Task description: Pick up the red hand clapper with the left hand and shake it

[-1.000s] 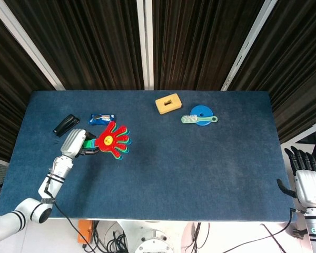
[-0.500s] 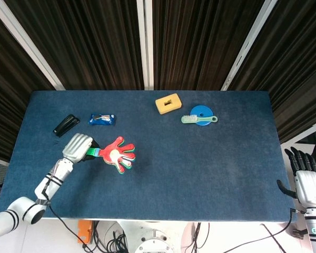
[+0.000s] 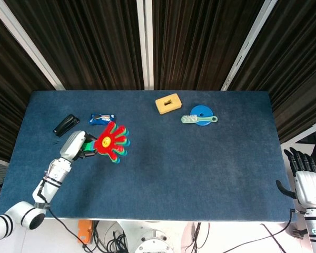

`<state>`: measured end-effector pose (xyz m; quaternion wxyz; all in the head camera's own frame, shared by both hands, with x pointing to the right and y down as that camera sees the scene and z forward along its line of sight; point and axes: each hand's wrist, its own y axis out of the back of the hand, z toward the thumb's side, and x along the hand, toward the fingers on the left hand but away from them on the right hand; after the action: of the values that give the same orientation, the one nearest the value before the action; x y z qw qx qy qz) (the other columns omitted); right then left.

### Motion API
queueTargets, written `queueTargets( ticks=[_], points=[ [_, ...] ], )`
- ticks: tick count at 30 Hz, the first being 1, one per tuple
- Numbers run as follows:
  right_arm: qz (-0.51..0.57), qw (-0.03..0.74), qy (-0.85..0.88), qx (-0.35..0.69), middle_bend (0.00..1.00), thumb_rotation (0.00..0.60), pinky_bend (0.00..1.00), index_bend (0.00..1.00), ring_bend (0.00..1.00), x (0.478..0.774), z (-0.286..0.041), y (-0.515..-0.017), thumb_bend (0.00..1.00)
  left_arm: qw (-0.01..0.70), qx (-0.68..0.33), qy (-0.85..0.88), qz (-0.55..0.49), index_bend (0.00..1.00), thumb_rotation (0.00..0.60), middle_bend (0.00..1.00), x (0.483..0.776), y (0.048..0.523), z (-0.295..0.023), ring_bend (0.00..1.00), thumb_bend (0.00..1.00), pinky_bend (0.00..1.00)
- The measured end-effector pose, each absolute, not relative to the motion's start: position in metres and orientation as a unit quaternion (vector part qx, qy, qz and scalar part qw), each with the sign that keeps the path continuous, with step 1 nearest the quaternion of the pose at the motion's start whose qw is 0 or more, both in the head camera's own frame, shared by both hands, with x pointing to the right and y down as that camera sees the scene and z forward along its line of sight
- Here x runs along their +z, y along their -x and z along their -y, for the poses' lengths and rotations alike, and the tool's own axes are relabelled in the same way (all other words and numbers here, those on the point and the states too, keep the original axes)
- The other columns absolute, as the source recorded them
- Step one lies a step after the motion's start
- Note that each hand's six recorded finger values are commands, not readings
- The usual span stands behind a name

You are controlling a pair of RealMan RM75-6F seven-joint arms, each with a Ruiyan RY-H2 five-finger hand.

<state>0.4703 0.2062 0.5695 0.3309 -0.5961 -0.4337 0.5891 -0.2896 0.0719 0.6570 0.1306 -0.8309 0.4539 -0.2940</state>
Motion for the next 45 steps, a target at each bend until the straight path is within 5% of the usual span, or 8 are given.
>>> queueTargets(
  ticks=[7, 13, 18, 28, 33, 39, 45],
  points=[
    [0.432, 0.329, 0.597, 0.591, 0.00, 0.600, 0.00, 0.00, 0.00, 0.572, -0.206, -0.470, 0.21, -0.108, -0.147, 0.817, -0.547, 1.00, 0.600, 1.00, 0.636, 0.302, -0.056, 1.00, 0.70, 1.00],
    [0.429, 0.330, 0.599, 0.591, 0.00, 0.600, 0.00, 0.00, 0.00, 0.573, -0.206, -0.468, 0.21, -0.115, -0.132, 0.823, -0.540, 1.00, 0.600, 1.00, 0.637, 0.305, -0.057, 1.00, 0.70, 1.00],
    [0.429, 0.330, 0.597, 0.592, 0.00, 0.600, 0.00, 0.00, 0.00, 0.571, -0.206, -0.470, 0.21, 0.000, -0.205, 0.841, -0.501, 1.00, 0.600, 1.00, 0.647, 0.305, -0.062, 1.00, 0.70, 1.00],
    [0.433, 0.330, 0.595, 0.591, 0.00, 0.600, 0.00, 0.00, 0.00, 0.570, -0.204, -0.473, 0.21, 0.465, -0.416, 0.743, -0.243, 1.00, 0.600, 1.00, 0.678, 0.295, -0.081, 1.00, 0.70, 1.00],
    [0.440, 0.330, 0.591, 0.590, 0.00, 0.600, 0.00, 0.00, 0.00, 0.567, -0.203, -0.476, 0.21, 0.553, -0.437, 0.689, -0.170, 1.00, 0.600, 1.00, 0.687, 0.290, -0.086, 1.00, 0.70, 1.00],
    [0.444, 0.329, 0.588, 0.590, 0.00, 0.600, 0.00, 0.00, 0.00, 0.566, -0.202, -0.478, 0.21, 0.483, -0.435, 0.727, -0.222, 1.00, 0.600, 1.00, 0.685, 0.283, -0.085, 1.00, 0.70, 1.00],
    [0.440, 0.327, 0.592, 0.591, 0.00, 0.600, 0.00, 0.00, 0.00, 0.566, -0.202, -0.479, 0.21, 0.238, -0.356, 0.820, -0.379, 1.00, 0.600, 1.00, 0.667, 0.276, -0.075, 1.00, 0.71, 1.00]
  ],
)
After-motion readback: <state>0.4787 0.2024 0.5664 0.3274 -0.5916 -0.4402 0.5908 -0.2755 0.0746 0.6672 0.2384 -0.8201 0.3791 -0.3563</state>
